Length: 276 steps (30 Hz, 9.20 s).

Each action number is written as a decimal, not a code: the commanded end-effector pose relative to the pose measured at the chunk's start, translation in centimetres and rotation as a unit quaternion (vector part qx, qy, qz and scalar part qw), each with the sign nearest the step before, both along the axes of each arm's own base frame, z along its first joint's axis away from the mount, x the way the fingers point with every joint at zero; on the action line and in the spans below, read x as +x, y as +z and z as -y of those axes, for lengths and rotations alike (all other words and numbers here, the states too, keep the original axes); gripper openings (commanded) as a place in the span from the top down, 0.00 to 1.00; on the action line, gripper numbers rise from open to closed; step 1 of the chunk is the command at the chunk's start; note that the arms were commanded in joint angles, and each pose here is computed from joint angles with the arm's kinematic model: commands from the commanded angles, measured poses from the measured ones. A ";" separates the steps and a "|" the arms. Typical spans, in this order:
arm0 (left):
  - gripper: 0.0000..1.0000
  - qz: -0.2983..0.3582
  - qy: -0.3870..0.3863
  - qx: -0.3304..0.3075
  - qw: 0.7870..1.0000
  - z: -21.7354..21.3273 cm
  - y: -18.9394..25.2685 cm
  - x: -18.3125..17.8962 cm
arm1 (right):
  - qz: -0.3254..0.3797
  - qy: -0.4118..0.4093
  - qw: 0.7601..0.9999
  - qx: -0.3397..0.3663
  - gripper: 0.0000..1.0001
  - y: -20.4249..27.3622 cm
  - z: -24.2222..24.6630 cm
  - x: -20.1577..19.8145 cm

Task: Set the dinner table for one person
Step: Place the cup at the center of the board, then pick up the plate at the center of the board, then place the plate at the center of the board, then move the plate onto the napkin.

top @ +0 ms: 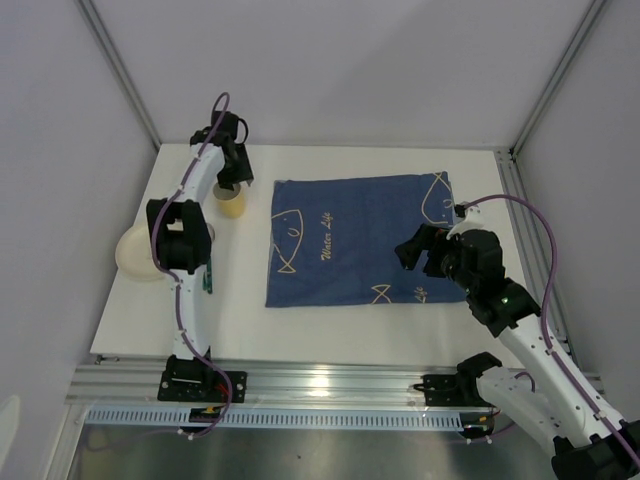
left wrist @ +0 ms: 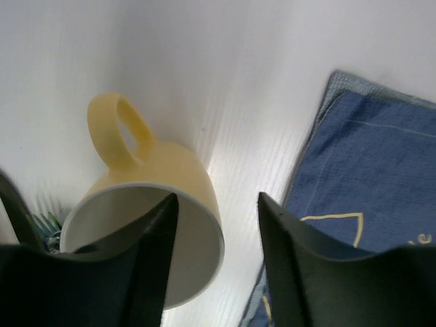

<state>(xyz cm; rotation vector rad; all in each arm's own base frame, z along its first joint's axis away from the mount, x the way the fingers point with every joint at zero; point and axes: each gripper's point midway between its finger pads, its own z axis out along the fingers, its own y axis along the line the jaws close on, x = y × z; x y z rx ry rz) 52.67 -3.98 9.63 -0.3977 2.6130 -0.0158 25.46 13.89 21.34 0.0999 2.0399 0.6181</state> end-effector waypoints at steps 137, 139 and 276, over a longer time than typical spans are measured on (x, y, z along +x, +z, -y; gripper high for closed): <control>0.99 0.176 0.220 -0.063 0.957 -6.3 18.5 -9.3 | 0.015 -0.047 0.998 0.028 0.00 -0.1 2.6 -3.6; 1.00 0.188 0.189 -0.065 0.962 -4.4 19.4 -9.5 | 0.017 -0.045 0.998 0.029 0.01 -0.1 2.6 -3.5; 0.58 0.361 -0.151 -0.010 0.920 9.9 13.0 -27.3 | -0.163 0.386 0.816 -0.399 1.00 -17.7 -17.1 11.3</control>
